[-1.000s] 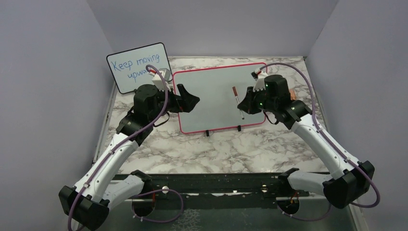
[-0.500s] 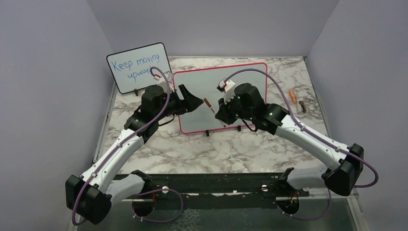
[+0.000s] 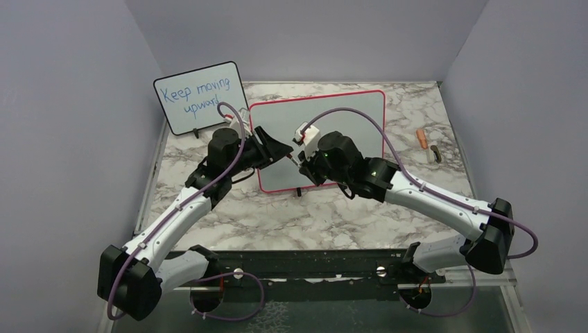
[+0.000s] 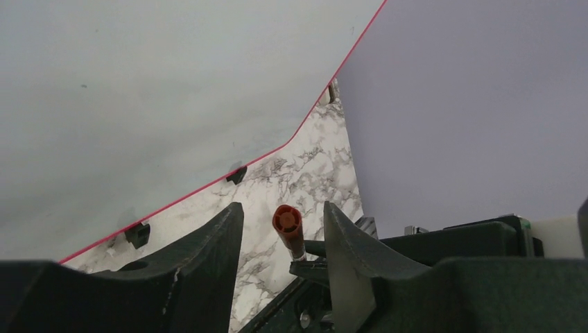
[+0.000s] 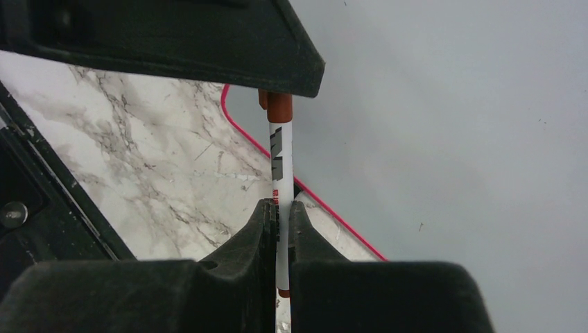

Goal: Write a sentence on the whiteboard
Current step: Open the whiteboard marker at the center of the board.

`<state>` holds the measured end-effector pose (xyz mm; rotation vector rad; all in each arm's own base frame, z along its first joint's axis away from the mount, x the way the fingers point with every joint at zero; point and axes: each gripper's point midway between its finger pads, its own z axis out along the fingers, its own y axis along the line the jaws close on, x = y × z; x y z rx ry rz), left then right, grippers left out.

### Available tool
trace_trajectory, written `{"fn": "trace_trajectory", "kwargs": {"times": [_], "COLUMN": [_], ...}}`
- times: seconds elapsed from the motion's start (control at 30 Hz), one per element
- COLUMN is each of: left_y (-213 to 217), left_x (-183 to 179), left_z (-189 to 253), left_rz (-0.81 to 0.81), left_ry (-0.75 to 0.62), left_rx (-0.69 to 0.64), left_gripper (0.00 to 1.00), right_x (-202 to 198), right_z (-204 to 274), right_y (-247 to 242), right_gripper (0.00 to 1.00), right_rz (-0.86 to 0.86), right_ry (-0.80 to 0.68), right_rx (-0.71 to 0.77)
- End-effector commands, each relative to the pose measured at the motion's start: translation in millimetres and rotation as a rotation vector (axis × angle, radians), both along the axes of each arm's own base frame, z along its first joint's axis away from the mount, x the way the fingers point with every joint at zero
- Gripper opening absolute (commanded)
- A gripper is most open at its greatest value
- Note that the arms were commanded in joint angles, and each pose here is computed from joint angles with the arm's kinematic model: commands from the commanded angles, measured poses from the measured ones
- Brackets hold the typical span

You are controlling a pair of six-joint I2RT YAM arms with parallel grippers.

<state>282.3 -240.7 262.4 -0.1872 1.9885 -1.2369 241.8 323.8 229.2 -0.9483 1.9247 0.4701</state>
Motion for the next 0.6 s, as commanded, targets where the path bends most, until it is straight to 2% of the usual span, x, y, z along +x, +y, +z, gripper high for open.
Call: {"fn": "trace_trajectory", "kwargs": {"times": [0.0,0.33,0.43,0.57], "left_y": [-3,2,3,6], "left_x": [-4,0,0,-2], "left_z": [2,2,0,-1], "left_rz": [0.000,0.043,0.054,0.079], "left_ry": [0.017,0.010,0.019,0.031], "left_rx": [-0.076,-0.101,-0.114,-0.149], "left_gripper": [0.44,0.35,0.25,0.05], "right_x": [12,9,6,3], "right_z": [18,9,8,10], "right_y": [8,16,19,24], "right_gripper": [0.01,0.01,0.01,0.01], "right_rz": [-0.028,-0.003,0.011,0.027], "right_ry": [-0.100,-0.118,-0.113,-0.107], "right_rx": [0.011,-0.011,0.003,0.049]}}
